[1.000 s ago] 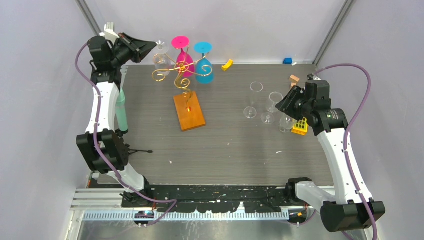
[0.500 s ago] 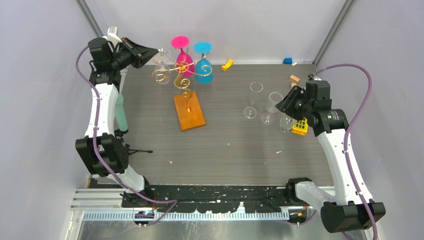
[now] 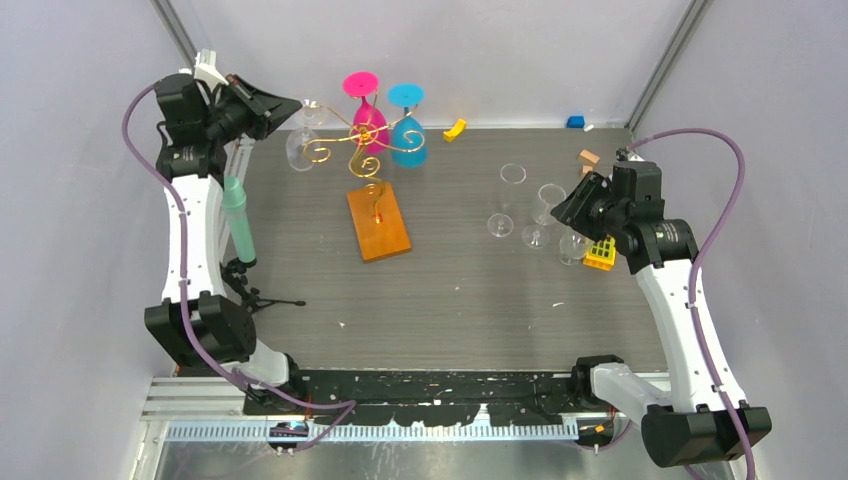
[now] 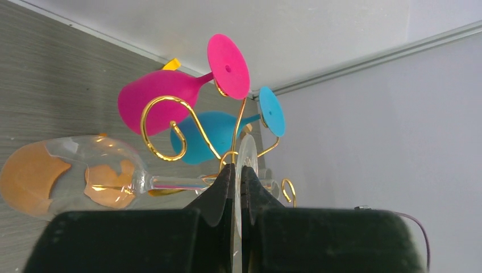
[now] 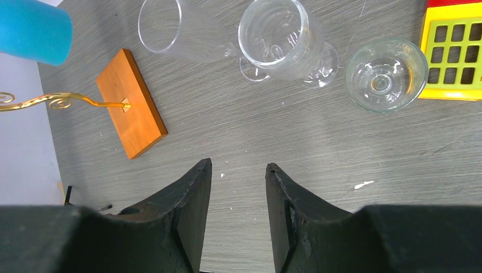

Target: Take the wine glass off the wine glass rack

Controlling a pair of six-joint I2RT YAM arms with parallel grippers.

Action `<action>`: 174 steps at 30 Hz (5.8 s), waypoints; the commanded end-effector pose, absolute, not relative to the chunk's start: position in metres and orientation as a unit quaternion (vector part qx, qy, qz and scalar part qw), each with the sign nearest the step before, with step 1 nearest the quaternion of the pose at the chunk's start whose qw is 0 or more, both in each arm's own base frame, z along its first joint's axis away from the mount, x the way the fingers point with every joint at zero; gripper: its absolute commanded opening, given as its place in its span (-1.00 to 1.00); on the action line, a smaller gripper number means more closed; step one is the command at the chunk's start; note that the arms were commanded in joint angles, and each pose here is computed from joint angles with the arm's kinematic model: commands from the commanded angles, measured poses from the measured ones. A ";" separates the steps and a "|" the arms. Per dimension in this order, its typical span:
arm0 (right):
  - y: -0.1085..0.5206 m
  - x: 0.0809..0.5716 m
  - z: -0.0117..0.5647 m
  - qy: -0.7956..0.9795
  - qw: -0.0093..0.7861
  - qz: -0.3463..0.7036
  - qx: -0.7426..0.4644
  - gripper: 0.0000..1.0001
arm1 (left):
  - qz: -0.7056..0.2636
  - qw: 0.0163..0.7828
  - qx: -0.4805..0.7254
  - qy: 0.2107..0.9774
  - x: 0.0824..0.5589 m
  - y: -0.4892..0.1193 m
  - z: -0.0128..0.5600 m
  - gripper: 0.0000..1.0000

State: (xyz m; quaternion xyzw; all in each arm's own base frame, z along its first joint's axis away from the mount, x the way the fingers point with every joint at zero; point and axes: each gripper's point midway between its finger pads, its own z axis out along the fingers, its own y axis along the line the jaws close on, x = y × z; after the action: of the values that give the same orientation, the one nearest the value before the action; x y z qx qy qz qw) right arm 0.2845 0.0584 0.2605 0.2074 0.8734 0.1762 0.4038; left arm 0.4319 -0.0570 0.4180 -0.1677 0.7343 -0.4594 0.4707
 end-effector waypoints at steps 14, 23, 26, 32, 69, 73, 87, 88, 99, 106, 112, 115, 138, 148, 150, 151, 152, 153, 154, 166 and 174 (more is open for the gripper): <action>0.081 0.281 0.295 0.845 0.442 0.249 0.167 0.17 | -0.399 0.604 -0.078 0.685 0.342 -0.062 0.532 -1.00; 0.105 0.278 0.325 0.804 0.479 0.331 0.122 0.42 | -0.482 0.629 0.001 0.610 0.259 -0.100 0.600 -1.00; 0.119 0.274 0.340 0.784 0.485 0.374 0.098 0.42 | -0.535 0.607 0.025 0.588 0.240 -0.116 0.613 -1.00; 0.147 0.266 0.391 0.709 0.517 0.478 0.035 0.42 | -0.623 0.566 0.049 0.538 0.217 -0.136 0.635 -1.00; 0.217 0.171 0.465 0.537 0.575 0.526 -0.322 0.34 | -0.765 0.269 0.001 0.585 0.193 -0.318 0.534 -1.00; 0.226 0.178 0.462 0.542 0.567 0.525 -0.331 0.33 | -0.763 0.265 -0.014 0.590 0.194 -0.317 0.527 -1.00; 0.252 0.180 0.448 0.556 0.526 0.536 -0.355 -0.19 | -0.761 0.267 -0.043 0.590 0.195 -0.311 0.522 -1.00; 0.254 0.181 0.447 0.558 0.522 0.539 -0.354 -0.26 | -0.759 0.269 -0.047 0.591 0.197 -0.311 0.521 -1.00; 0.260 0.187 0.445 0.567 0.530 0.538 -0.328 -0.98 | -0.758 0.277 -0.056 0.588 0.203 -0.311 0.519 -0.84; 0.248 0.210 0.467 0.556 0.592 0.537 -0.229 -0.99 | -0.744 0.315 -0.061 0.587 0.207 -0.304 0.512 -0.04; 0.219 0.231 0.492 0.539 0.653 0.522 -0.106 -0.99 | -0.722 0.338 -0.084 0.597 0.215 -0.296 0.479 0.42; 0.204 0.237 0.498 0.530 0.671 0.516 -0.054 -0.99 | -0.714 0.346 -0.079 0.604 0.214 -0.295 0.466 0.59; 0.143 0.276 0.480 0.436 0.618 0.595 0.273 -0.99 | -0.744 0.293 -0.033 0.600 0.198 -0.318 0.461 0.46; 0.142 0.269 0.481 0.421 0.598 0.621 0.283 -0.99 | -0.734 0.306 -0.043 0.605 0.204 -0.317 0.462 0.41; 0.144 0.270 0.480 0.425 0.590 0.625 0.283 -0.99 | -0.737 0.306 -0.037 0.601 0.203 -0.319 0.468 0.36; 0.146 0.269 0.480 0.426 0.584 0.630 0.283 -0.99 | -0.738 0.305 -0.035 0.600 0.203 -0.320 0.469 0.33; 0.147 0.270 0.478 0.429 0.581 0.631 0.284 -0.99 | -0.739 0.307 -0.033 0.598 0.204 -0.321 0.471 0.31; 0.150 0.270 0.477 0.430 0.574 0.636 0.284 -0.99 | -0.741 0.309 -0.031 0.596 0.204 -0.322 0.474 0.28; 0.151 0.271 0.475 0.432 0.571 0.637 0.285 -0.99 | -0.741 0.309 -0.029 0.595 0.204 -0.323 0.474 0.25; 0.164 0.275 0.458 0.449 0.535 0.655 0.288 -0.99 | -0.748 0.312 -0.020 0.586 0.206 -0.336 0.483 -0.18; 0.167 0.278 0.448 0.460 0.529 0.652 0.289 -0.99 | -0.732 0.343 -0.016 0.588 0.211 -0.333 0.482 -1.00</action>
State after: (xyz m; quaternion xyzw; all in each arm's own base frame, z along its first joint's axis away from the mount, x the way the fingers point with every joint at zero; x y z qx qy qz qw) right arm 0.2855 0.1699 0.4291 0.3024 0.4879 0.6319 0.5209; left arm 0.2181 -0.3422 0.4453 -0.0427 0.6290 -0.7178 0.2955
